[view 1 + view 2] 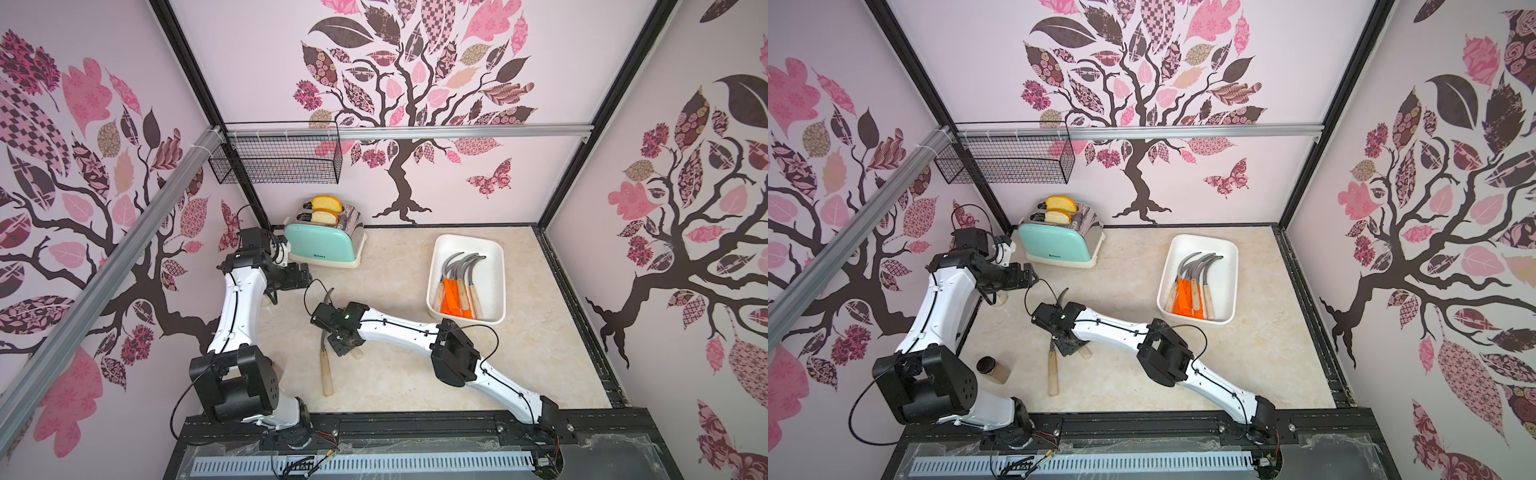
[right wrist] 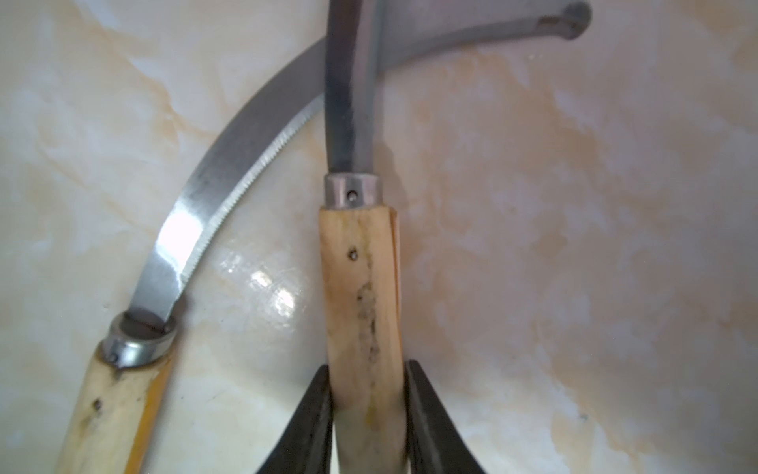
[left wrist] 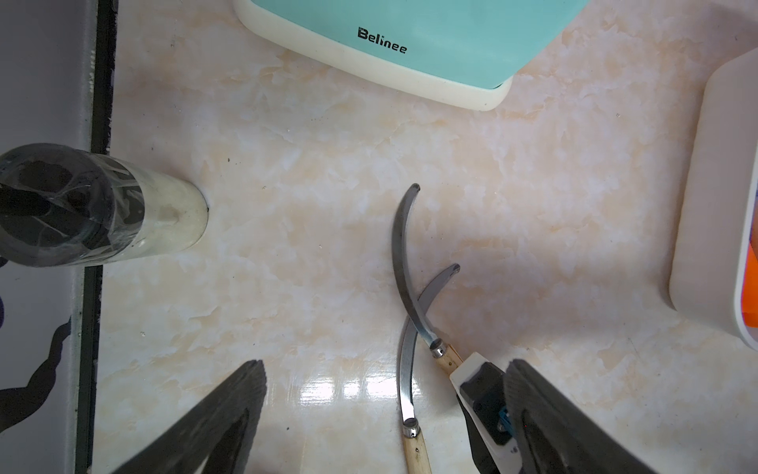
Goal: Put small sickles into storage boxes
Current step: Pick up the sickle at the center of the board.
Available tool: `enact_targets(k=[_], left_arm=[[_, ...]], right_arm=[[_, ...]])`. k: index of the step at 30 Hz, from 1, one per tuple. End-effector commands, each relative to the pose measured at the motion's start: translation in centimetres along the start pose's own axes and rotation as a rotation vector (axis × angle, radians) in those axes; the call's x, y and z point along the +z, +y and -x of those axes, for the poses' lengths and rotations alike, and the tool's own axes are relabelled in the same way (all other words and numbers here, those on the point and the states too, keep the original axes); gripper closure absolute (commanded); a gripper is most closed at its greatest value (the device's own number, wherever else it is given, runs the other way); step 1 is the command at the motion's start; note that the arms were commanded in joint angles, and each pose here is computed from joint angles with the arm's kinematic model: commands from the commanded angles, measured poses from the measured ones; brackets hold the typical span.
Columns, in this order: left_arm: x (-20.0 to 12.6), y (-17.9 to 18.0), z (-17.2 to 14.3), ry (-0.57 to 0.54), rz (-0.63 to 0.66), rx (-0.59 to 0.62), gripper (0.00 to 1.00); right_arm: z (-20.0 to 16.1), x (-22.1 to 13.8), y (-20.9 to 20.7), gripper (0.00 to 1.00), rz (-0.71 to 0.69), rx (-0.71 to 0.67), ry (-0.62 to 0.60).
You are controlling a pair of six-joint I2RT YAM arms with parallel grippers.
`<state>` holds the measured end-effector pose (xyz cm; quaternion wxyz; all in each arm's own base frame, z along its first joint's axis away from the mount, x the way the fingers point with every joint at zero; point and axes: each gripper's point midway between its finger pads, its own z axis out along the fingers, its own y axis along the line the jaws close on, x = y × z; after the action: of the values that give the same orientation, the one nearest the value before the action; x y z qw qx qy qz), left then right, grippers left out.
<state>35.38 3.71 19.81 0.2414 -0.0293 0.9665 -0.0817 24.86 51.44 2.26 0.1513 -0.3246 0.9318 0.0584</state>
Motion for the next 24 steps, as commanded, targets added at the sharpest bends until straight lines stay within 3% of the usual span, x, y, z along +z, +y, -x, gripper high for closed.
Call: enact_targets(k=[1,24], left_arm=[[0.0,-0.3,0.5,-0.005,-0.022,-0.007,0.05],[1.0,-0.1,-0.4,0.038,-0.026,-0.023,0.05]], right_arm=[[-2.6,1.5,-1.3,0.71,-0.055,-0.033,0.105],[1.5,-1.9,-1.0,0.93,-0.041,-0.032,-0.061]])
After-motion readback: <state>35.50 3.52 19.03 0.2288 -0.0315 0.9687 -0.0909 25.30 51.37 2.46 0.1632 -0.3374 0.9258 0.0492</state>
